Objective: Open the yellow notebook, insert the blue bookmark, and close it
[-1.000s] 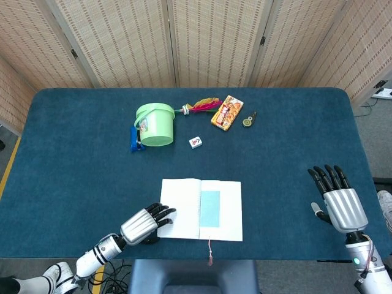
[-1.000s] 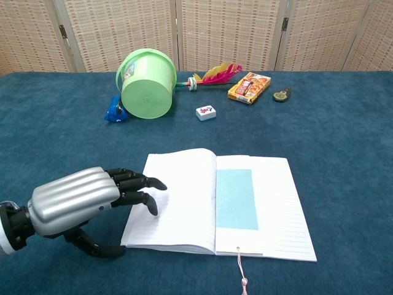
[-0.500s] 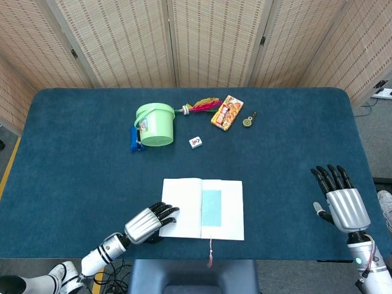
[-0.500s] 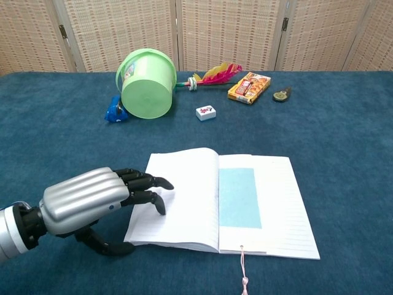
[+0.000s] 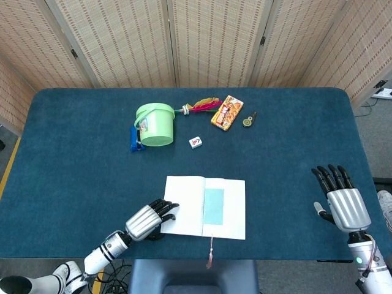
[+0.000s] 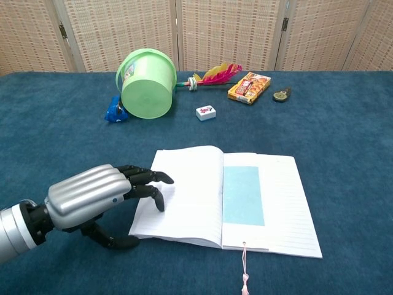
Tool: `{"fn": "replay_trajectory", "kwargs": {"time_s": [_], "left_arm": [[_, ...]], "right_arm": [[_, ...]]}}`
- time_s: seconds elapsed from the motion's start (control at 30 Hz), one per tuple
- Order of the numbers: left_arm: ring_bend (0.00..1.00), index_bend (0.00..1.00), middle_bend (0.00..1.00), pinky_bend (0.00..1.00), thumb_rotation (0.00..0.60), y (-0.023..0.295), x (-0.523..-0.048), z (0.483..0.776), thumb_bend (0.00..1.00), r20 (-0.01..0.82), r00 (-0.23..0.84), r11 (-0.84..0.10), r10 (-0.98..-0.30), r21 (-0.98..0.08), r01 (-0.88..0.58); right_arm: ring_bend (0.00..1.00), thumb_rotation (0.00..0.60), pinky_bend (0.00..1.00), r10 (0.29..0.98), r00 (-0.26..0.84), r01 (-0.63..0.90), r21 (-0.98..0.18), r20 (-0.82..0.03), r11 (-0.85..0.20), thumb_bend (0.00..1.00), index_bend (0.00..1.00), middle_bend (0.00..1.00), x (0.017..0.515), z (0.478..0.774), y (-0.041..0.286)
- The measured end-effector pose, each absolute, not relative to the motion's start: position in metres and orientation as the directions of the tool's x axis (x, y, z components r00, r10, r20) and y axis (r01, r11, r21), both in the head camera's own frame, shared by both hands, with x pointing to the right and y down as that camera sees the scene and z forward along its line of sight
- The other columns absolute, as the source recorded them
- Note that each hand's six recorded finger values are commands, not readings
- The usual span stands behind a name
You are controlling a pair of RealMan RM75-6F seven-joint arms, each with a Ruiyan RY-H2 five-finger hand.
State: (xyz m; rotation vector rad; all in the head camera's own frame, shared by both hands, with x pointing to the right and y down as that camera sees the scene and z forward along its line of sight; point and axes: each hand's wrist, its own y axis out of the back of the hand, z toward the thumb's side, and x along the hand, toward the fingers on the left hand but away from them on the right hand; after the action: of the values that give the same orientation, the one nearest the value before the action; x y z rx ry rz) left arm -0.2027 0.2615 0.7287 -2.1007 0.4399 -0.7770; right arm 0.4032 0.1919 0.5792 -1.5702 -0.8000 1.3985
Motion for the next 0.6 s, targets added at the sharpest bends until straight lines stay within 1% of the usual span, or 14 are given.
{"fn": "replay_trajectory", "kwargs": {"time_s": [0.27,0.6], "left_arm": [[0.21,0.44,0.20,0.22,0.600,0.2603,-0.2028,0.7309,0.40,0.365,0.742,-0.592,-0.563,-0.804,-0.054],[0.21,0.45,0.20,0.22,0.600,0.2603,-0.2021,0.7331,0.40,0.360,0.740,-0.589,-0.568,-0.806,-0.059]], "right_arm": [[0.00,0.600,0.00,0.888,0.167,-0.080,-0.904,-0.428,-0.420,0.23,0.09,0.09,0.4029,0.5791,0.1913],[0.00,0.600,0.00,0.888,0.169,-0.078,-0.904,-0.429,-0.421,0.23,0.09,0.09,0.4029,0.5798,0.1911]]}}
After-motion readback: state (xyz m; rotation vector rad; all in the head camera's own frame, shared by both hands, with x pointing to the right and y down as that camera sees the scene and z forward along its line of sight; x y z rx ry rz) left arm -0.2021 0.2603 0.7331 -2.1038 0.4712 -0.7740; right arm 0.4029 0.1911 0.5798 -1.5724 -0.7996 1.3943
